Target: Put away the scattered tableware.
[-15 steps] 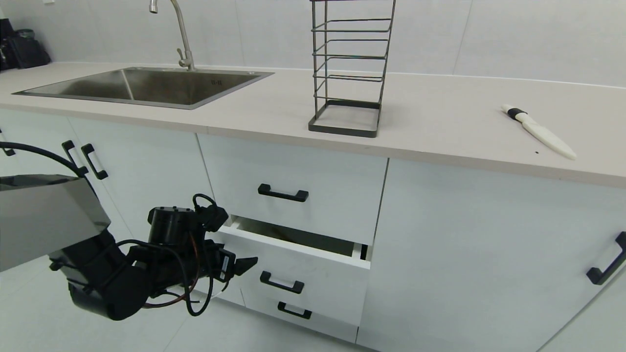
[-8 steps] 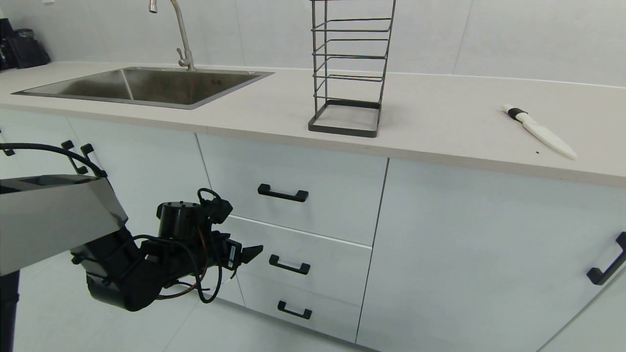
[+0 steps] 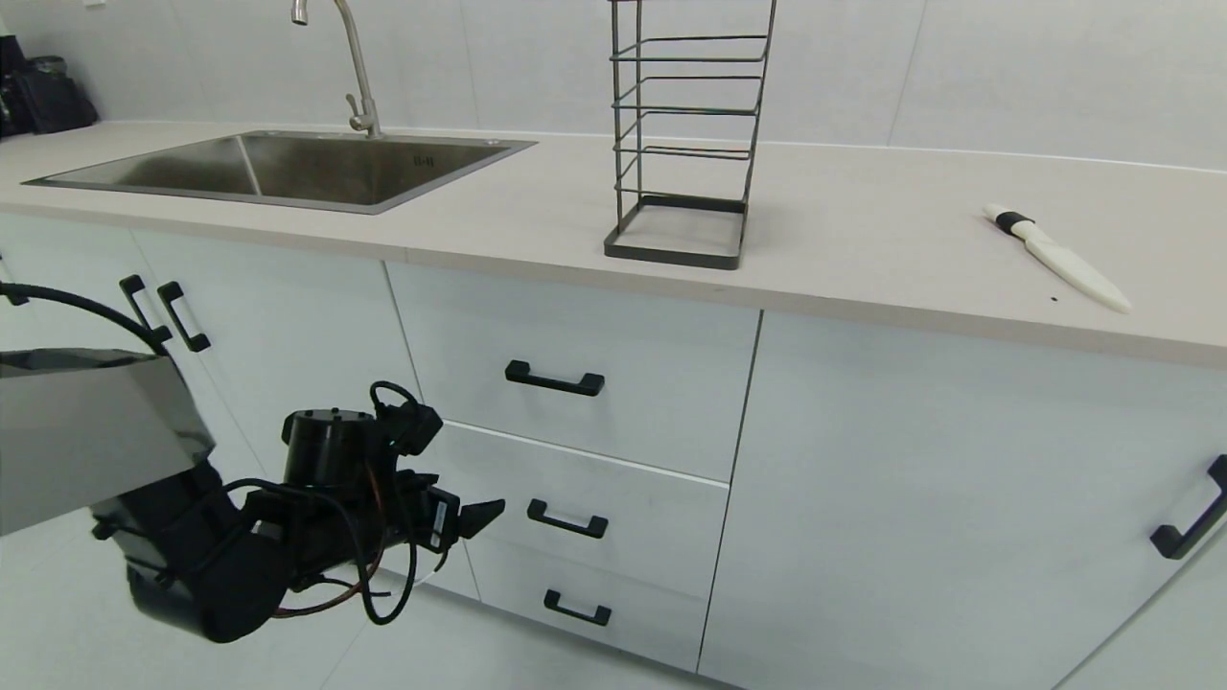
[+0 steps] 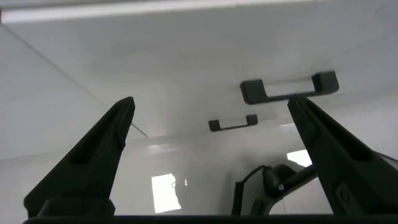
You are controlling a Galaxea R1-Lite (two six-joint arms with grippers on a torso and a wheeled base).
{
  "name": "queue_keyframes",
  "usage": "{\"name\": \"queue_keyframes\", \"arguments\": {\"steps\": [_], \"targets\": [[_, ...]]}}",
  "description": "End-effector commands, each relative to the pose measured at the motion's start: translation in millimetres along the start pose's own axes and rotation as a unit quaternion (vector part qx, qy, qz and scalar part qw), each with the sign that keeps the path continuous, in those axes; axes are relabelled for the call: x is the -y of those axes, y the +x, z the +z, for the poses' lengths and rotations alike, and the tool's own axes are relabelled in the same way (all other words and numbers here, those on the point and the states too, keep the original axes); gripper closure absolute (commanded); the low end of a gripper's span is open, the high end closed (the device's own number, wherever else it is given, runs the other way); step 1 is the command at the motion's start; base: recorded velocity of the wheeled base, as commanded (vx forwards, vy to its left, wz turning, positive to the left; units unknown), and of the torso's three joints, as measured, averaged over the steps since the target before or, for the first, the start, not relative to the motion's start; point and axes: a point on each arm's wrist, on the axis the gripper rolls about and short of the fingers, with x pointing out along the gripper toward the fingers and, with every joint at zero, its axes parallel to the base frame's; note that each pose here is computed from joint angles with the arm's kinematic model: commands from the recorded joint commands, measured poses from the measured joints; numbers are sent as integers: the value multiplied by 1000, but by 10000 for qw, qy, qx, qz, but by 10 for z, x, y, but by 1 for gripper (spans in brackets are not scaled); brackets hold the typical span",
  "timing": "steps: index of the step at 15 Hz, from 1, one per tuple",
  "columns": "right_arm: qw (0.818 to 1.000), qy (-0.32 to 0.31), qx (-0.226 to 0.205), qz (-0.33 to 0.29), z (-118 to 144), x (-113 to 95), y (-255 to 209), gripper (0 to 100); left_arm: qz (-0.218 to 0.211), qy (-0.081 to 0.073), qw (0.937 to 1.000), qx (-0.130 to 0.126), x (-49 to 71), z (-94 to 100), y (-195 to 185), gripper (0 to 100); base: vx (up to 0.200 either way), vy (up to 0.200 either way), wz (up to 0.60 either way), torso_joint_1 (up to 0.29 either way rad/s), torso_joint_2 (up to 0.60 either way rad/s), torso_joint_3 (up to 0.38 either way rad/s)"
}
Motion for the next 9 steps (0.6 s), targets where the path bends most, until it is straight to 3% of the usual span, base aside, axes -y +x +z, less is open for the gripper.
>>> {"name": "queue_keyframes", "arguments": {"steps": [1, 2, 5, 7, 9], "targets": [[10000, 2, 2, 2, 0, 0, 0, 0, -16, 215, 9971, 727, 243, 87, -892, 0, 0, 0, 0, 0, 0, 0], [10000, 2, 2, 2, 0, 0, 0, 0, -4, 289, 9946, 994, 304, 80, -1137, 0, 0, 0, 0, 0, 0, 0], [10000, 2, 2, 2, 0, 0, 0, 0, 107, 575, 9760, 2097, 478, -30, -1913, 0, 0, 0, 0, 0, 0, 0], [10000, 2, 2, 2, 0, 0, 0, 0, 173, 630, 9673, 2452, 546, -190, -2196, 0, 0, 0, 0, 0, 0, 0], [10000, 2, 2, 2, 0, 0, 0, 0, 480, 583, 9567, 2811, 576, -378, -2445, 0, 0, 0, 0, 0, 0, 0]]}}
